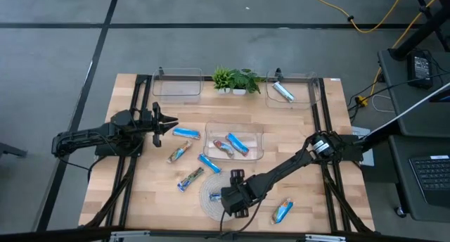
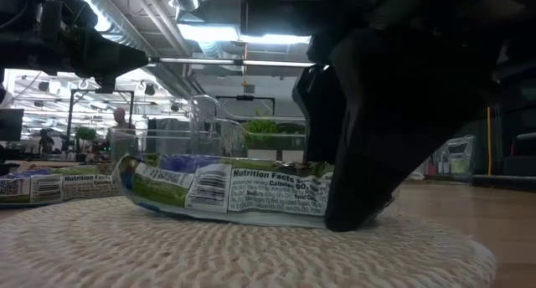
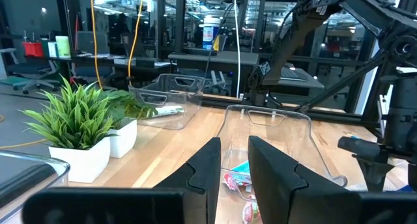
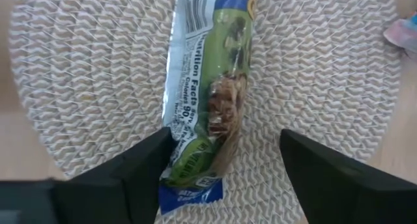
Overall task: Pick and place Granola Bars by type
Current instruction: Put the right blue granola bar into the left transparent bin
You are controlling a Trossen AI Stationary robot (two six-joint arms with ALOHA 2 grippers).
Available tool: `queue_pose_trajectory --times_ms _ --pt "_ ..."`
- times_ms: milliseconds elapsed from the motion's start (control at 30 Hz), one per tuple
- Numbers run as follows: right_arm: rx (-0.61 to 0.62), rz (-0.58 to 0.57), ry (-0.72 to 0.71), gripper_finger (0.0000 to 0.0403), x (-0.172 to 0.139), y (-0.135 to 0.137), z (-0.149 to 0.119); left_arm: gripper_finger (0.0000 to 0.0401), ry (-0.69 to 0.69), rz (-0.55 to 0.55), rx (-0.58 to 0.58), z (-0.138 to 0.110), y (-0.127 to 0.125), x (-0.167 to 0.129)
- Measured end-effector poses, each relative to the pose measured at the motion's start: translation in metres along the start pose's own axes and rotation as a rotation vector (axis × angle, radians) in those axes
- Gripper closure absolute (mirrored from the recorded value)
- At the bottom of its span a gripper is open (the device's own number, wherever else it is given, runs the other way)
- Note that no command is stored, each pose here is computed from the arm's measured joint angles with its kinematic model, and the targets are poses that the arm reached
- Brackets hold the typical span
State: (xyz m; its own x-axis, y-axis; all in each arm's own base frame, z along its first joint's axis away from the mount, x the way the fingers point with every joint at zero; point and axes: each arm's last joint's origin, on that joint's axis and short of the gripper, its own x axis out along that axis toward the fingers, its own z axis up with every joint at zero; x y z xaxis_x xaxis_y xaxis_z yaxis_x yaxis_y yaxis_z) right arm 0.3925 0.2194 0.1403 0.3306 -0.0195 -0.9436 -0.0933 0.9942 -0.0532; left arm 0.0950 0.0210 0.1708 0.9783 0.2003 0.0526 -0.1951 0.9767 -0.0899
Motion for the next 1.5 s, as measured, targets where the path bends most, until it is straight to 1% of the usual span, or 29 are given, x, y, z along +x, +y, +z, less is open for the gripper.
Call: queue_pose_trajectory --times_ms 400,567,667,933,1067,1167,1267,1333,1400,1500 --pt "-0.001 0.007 -0.014 0.0194 0.000 0.001 0.003 0.0329 0.000 0.000 0.000 0.000 0.000 0.000" --pt "-0.016 0.010 -0.030 0.0228 -0.010 0.003 0.012 0.0329 0.000 0.000 0.000 0.000 0.000 0.000" --pt "-0.045 0.018 -0.057 0.0252 -0.016 0.004 0.019 0.0329 0.000 0.000 0.000 0.000 0.000 0.000" --pt "-0.100 0.013 -0.043 0.0329 -0.035 0.005 0.027 0.0329 -0.001 0.000 0.000 0.000 0.000 0.000" --pt "-0.107 0.018 -0.046 0.0369 -0.037 0.006 0.028 0.0329 0.000 0.000 0.000 0.000 0.000 0.000" --pt "-0.109 0.013 -0.034 0.0386 -0.037 0.005 0.026 0.0329 -0.001 0.000 0.000 0.000 0.000 0.000" --pt "-0.112 0.009 -0.022 0.0386 -0.037 0.005 0.025 0.0329 0.000 0.000 0.000 0.000 0.000 0.000" --pt "-0.117 0.004 -0.010 0.0371 -0.037 0.004 0.024 0.0329 -0.001 0.000 0.000 0.000 0.000 0.000" --pt "-0.130 -0.004 0.015 0.0343 -0.037 0.004 0.021 0.0329 0.000 0.000 0.000 0.000 0.000 0.000" --pt "-0.092 -0.010 0.026 0.0285 -0.037 0.005 0.020 0.0329 0.000 0.000 0.000 0.000 0.000 0.000"
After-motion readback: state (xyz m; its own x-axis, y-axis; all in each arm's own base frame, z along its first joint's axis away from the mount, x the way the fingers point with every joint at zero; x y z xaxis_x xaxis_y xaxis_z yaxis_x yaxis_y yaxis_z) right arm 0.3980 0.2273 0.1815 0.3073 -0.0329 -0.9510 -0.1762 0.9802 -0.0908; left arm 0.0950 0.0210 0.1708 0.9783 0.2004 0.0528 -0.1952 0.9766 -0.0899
